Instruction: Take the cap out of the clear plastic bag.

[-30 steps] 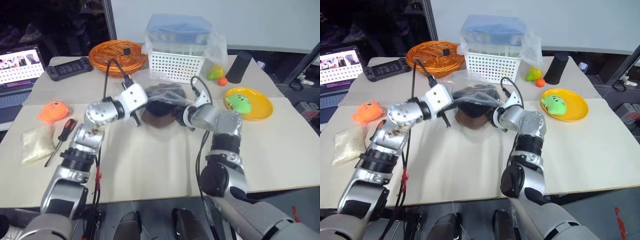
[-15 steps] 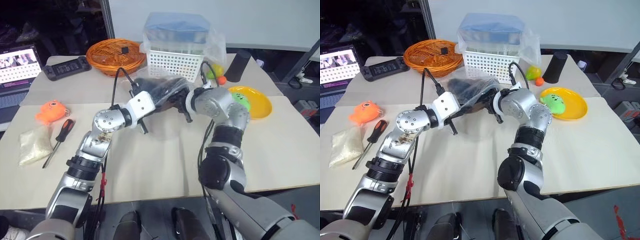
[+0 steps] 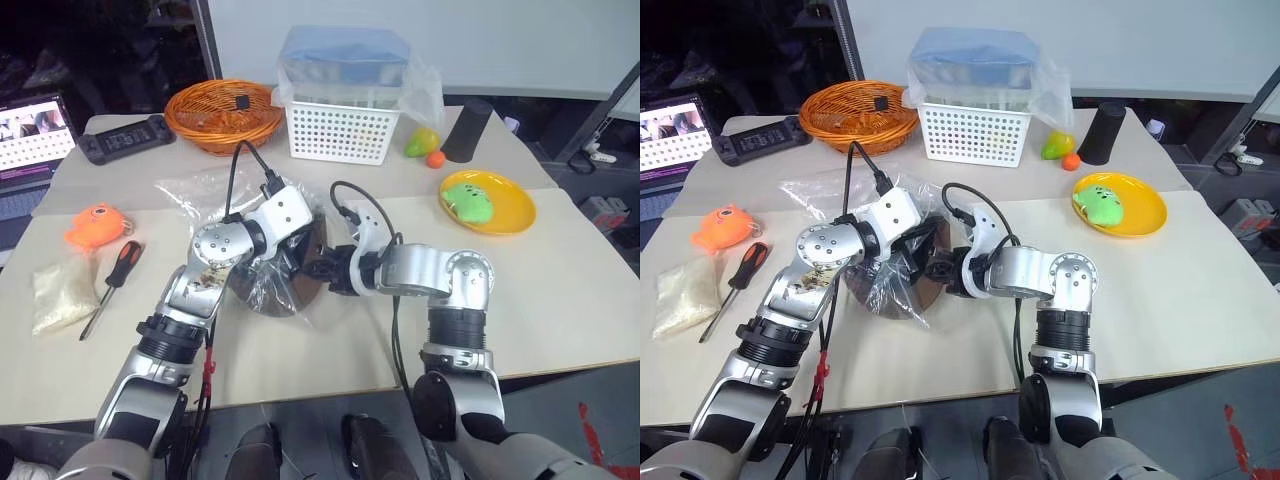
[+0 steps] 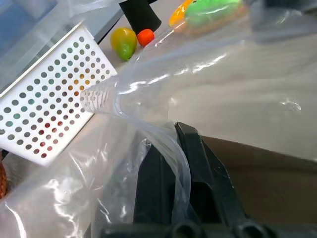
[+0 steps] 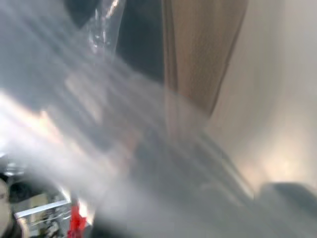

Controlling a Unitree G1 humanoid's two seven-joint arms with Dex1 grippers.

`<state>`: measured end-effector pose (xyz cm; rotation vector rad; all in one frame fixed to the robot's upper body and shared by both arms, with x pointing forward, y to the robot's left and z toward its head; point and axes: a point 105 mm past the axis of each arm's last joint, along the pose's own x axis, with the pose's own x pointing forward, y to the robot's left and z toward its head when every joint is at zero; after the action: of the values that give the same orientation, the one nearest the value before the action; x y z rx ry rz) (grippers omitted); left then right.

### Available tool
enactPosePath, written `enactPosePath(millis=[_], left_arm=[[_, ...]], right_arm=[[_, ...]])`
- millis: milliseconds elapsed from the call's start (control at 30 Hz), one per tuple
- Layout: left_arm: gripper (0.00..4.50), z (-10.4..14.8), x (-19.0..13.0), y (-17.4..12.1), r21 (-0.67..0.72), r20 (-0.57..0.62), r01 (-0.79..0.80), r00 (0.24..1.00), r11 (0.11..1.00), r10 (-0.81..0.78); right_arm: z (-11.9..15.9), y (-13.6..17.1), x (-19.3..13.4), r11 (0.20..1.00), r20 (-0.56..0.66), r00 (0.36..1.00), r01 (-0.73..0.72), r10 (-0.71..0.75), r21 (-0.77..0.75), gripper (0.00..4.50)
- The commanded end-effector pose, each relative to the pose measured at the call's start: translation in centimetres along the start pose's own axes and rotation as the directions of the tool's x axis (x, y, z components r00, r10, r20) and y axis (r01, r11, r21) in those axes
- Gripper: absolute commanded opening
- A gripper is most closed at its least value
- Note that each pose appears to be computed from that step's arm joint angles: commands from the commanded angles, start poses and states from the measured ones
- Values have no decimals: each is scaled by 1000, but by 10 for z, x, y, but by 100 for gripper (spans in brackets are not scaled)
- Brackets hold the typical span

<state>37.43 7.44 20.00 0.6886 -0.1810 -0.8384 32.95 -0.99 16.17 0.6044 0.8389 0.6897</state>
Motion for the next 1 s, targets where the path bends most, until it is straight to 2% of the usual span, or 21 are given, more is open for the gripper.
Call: enactPosePath(millis=[33, 133, 233, 300, 400, 567, 633, 667, 800, 1000], left_arm=[[0, 15, 1, 4, 27, 48, -22, 999, 999, 21], [0, 15, 1, 3, 24, 49, -26, 999, 999, 25], [0, 14, -1, 4, 25, 46, -30, 999, 999, 29], [0, 13, -3, 7, 31, 40, -38, 999, 999, 37], [0, 12, -5, 12, 41, 33, -51, 998, 998, 49], [0, 10, -7, 15, 52, 25, -57, 998, 997, 56], [0, 10, -6, 15, 52, 26, -59, 998, 997, 57], [0, 11, -6, 15, 53, 26, -58, 998, 997, 57], [0, 11, -5, 14, 52, 28, -58, 998, 997, 56], [0, 9, -4, 13, 45, 24, -57, 998, 997, 56]], right_arm=[[6, -13, 2, 994, 25, 994, 107, -107, -10, 8], [19, -14, 3, 991, 86, 987, 132, -133, 17, 8], [44, -14, -1, 985, 222, 961, 170, -167, 5, 8], [66, -17, -7, 968, 362, 909, 244, -208, -57, 8], [91, -24, -12, 956, 485, 842, 290, -236, -38, 8], [109, -33, -5, 964, 538, 812, 265, -228, 9, 8], [112, -33, -1, 971, 542, 815, 237, -204, 9, 92], [110, -31, 2, 979, 525, 832, 202, -180, 15, 110], [97, -20, 5, 994, 443, 890, 103, -107, 33, 248], [85, -16, -13, 997, 362, 929, 76, -76, 14, 445]])
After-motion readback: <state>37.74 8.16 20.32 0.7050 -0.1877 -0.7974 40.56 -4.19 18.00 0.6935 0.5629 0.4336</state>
